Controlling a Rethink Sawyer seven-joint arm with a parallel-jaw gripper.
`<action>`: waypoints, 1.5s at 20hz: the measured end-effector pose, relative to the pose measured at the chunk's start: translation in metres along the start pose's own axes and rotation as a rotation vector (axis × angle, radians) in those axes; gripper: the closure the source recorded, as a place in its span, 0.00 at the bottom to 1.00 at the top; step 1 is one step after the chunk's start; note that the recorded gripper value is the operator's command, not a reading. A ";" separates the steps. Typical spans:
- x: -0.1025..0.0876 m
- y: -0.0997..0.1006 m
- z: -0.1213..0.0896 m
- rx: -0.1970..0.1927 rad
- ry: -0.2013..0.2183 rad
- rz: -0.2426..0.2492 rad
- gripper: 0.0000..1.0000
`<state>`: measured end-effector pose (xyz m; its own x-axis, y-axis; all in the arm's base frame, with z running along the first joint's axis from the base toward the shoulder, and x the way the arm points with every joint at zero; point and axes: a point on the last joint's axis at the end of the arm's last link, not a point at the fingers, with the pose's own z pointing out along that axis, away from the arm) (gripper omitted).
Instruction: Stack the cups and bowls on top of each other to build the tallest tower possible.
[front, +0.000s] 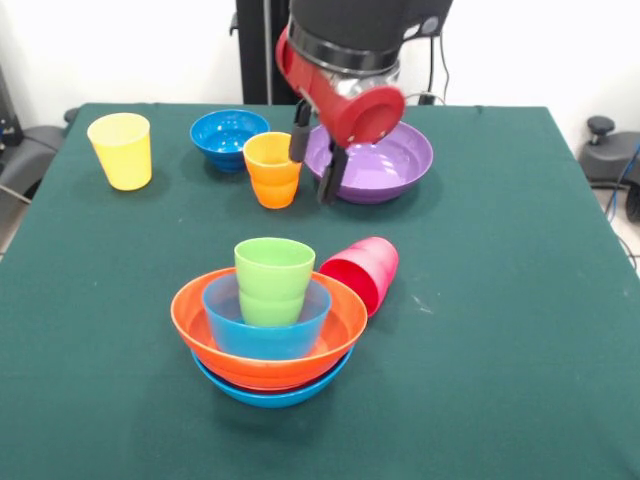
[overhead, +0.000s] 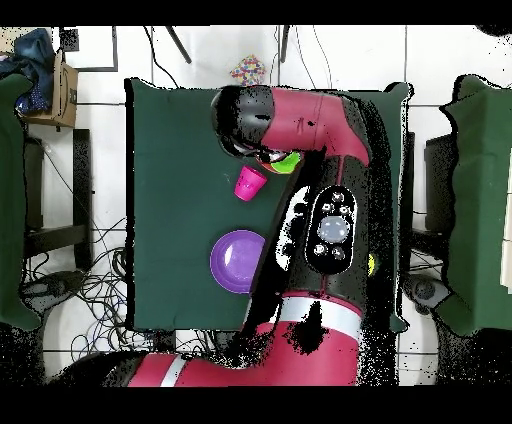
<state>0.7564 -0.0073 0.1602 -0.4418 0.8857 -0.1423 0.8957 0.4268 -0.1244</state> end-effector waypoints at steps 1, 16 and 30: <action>0.001 0.001 -0.003 -0.002 0.002 0.000 0.00; 0.076 0.038 -0.030 -0.040 0.021 -0.063 0.00; 0.135 0.050 -0.024 -0.014 0.045 -0.009 0.00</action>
<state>0.7430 0.1379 0.1586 -0.4475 0.8890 -0.0969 0.8925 0.4371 -0.1113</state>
